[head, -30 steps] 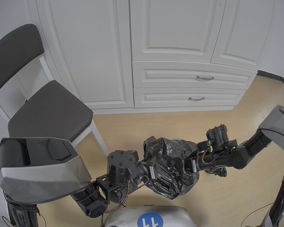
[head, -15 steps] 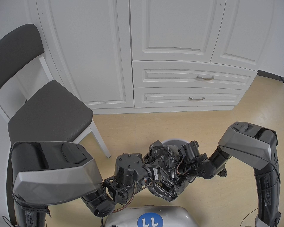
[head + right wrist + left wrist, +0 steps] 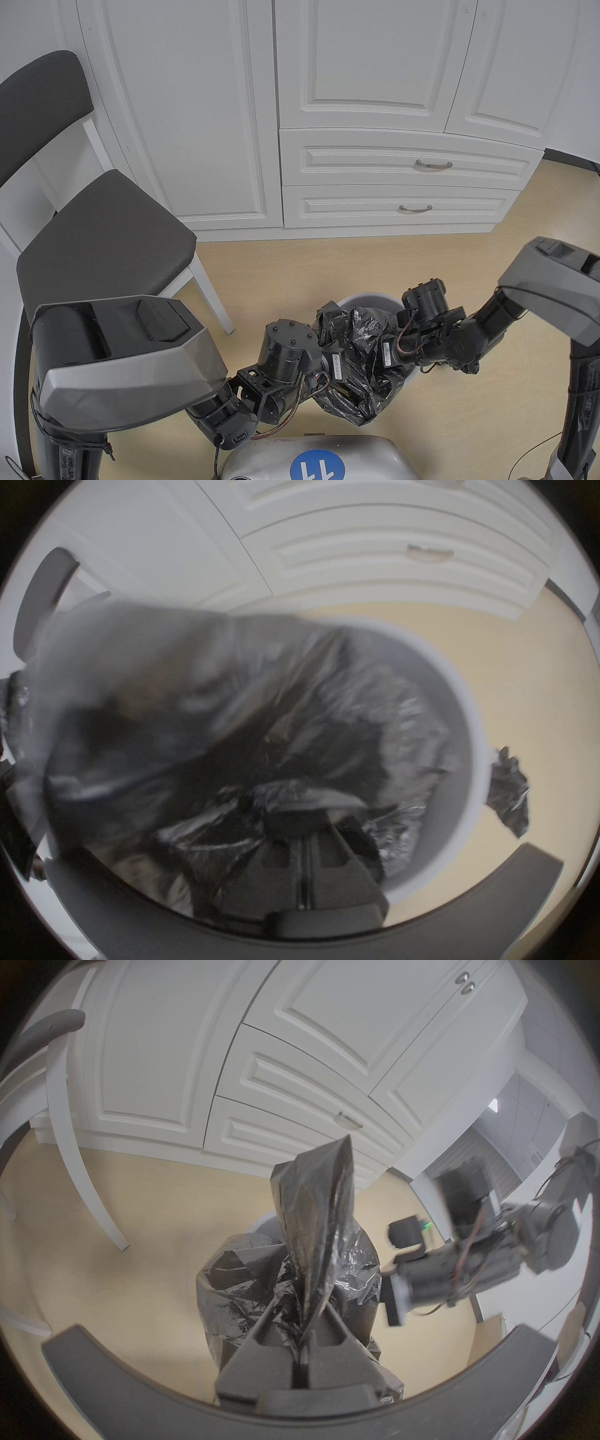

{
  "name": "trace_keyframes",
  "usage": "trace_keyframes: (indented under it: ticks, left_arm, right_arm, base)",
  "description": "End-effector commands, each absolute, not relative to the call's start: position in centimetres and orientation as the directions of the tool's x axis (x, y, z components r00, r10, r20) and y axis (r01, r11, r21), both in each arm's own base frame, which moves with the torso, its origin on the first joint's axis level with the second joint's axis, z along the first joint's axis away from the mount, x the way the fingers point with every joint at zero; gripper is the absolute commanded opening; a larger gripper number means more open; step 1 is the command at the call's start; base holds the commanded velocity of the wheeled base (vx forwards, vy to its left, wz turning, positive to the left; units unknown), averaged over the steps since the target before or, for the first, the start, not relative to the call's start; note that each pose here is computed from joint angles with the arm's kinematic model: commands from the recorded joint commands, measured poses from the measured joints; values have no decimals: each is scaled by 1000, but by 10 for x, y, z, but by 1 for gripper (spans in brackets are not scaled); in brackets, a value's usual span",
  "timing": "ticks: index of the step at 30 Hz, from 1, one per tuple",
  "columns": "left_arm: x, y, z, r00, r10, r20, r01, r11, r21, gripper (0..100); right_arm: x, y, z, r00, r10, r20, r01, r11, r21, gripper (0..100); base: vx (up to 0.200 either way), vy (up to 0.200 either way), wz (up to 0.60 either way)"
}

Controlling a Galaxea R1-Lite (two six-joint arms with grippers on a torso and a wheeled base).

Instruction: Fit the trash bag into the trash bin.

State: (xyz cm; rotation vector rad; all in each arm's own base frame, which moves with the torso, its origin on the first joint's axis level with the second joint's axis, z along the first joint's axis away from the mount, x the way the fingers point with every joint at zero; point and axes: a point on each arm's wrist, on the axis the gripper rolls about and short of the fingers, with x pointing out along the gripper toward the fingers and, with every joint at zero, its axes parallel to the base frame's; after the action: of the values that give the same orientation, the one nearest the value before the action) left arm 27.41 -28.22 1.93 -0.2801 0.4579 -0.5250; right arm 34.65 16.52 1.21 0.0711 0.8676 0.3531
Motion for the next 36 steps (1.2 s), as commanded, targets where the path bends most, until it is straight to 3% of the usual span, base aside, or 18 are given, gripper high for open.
trace_keyframes:
  ticks: [1,11,19,28,36]
  left_arm:
    - [285,-288,44,782,-528,-330,415,837,-357,0]
    - [310,-295,67,800,-431,-416,337,898,-281,0]
    - [338,-323,83,828,-326,-455,251,943,-219,0]
    - [358,-359,82,836,-106,-539,-6,980,-201,0]
    - [344,-377,71,821,-91,-564,2,988,-156,0]
  right_arm:
    - [331,140,59,640,330,-694,-298,939,171,0]
    - [333,110,93,725,294,-623,-257,954,151,0]
    - [333,67,116,794,213,-570,-202,976,83,0]
    - [334,35,128,820,210,-532,-178,978,112,0]
    - [332,14,141,841,221,-494,-173,975,141,0]
  base:
    - [0,0,0]
    - [0,0,0]
    - [0,0,0]
    - [0,0,0]
    - [0,0,0]
